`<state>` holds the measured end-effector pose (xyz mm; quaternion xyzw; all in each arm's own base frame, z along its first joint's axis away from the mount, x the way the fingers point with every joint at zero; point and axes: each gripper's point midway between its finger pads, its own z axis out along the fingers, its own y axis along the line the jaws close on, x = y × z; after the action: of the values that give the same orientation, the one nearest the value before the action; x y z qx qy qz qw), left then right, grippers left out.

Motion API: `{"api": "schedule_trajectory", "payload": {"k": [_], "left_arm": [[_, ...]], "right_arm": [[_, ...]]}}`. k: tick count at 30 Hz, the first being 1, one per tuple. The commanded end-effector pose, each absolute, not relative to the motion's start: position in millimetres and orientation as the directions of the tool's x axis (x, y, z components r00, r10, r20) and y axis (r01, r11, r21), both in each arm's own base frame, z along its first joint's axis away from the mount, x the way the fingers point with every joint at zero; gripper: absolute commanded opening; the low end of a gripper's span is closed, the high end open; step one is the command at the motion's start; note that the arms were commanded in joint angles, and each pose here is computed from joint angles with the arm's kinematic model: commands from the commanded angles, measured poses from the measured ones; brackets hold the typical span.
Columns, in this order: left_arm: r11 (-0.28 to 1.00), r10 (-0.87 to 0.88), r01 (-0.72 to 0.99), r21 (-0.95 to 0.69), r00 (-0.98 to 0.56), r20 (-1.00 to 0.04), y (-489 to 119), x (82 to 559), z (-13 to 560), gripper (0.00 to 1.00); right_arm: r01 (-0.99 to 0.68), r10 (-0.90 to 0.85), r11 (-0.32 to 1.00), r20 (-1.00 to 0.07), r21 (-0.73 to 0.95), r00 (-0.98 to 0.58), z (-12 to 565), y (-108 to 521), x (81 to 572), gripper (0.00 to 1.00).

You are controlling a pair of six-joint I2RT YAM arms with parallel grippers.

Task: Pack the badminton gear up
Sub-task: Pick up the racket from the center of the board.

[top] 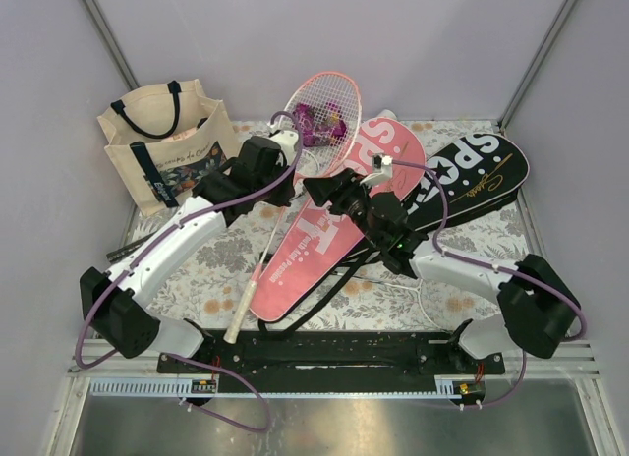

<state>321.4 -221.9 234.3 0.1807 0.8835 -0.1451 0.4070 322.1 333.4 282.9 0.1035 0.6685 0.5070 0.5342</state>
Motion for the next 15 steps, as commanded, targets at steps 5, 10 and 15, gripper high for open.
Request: {"api": "schedule_trajectory", "payload": {"k": [5,10,15], "left_arm": [[0.873,0.074,0.435,-0.221,-0.565,-0.821,-234.3,308.0,282.8,0.0],[0.861,0.075,0.454,-0.23,-0.559,-0.825,-235.0,302.2,285.6,0.0],[0.859,0.073,0.456,-0.231,-0.556,-0.828,-234.3,300.3,285.4,0.0]], "right_arm": [[-0.421,0.747,0.431,-0.577,0.798,-0.33,301.7,349.6,343.3,0.63],[-0.439,0.749,0.396,-0.561,0.806,-0.354,302.1,368.3,351.9,0.52],[-0.481,0.746,0.337,-0.541,0.809,-0.388,303.3,384.5,350.8,0.5]]}}
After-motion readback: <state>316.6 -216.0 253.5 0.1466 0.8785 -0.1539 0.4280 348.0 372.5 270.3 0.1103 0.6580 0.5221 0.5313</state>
